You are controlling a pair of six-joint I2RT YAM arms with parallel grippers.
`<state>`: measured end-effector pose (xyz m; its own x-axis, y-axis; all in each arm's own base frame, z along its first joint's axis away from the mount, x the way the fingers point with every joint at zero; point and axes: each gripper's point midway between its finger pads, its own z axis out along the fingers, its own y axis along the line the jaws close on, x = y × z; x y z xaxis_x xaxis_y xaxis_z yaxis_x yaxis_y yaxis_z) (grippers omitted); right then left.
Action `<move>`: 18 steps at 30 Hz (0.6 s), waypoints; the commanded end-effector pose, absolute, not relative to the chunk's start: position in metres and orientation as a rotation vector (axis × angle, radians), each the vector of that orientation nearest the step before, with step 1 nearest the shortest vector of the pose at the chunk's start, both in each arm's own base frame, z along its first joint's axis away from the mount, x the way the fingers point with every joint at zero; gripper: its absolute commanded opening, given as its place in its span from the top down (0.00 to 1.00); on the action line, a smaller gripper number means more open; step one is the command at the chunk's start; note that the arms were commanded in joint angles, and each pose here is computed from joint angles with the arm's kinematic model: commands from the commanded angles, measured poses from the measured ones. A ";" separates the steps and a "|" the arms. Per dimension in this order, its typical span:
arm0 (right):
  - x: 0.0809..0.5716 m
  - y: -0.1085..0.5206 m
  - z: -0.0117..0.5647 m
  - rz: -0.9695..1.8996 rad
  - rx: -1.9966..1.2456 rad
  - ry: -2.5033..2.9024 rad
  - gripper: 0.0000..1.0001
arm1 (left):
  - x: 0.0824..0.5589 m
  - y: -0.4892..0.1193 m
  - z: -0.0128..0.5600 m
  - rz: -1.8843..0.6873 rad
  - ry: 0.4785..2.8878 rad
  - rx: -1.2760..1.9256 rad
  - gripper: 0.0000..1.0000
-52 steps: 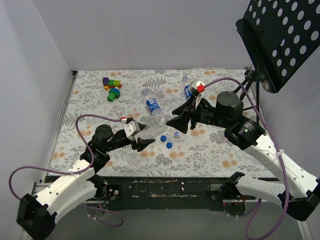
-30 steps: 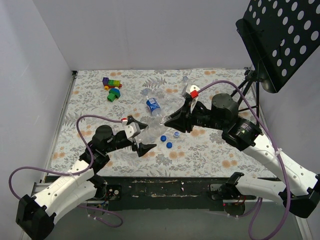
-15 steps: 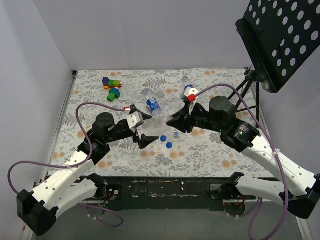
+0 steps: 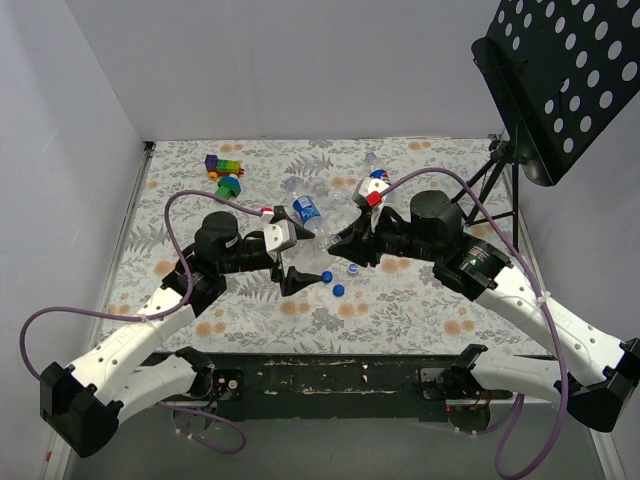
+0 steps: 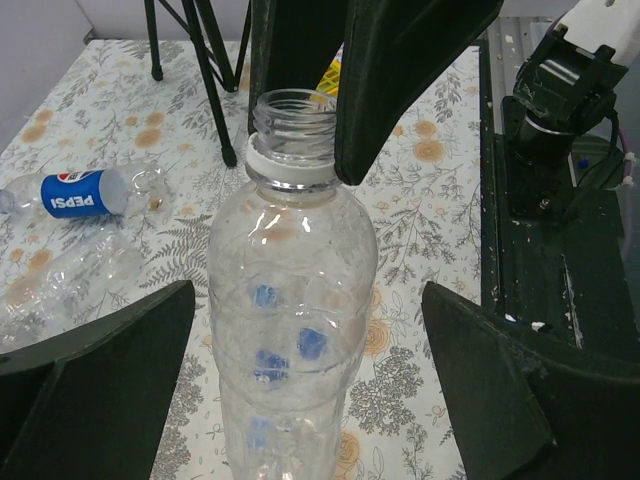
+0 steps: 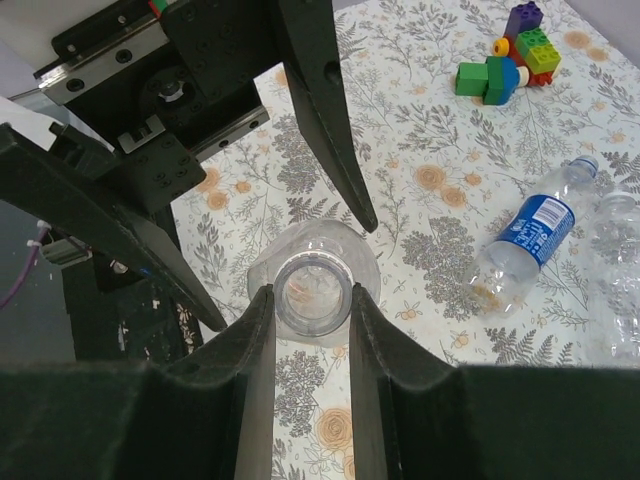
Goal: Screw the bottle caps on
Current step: Pick up the plastic bottle at the center of the board.
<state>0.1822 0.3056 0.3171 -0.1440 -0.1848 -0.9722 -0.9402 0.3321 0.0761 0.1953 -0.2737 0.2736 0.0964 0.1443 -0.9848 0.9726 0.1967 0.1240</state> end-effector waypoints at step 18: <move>0.176 0.321 0.331 0.999 -1.114 1.479 0.99 | 0.181 -0.288 0.276 -1.050 1.267 1.279 0.21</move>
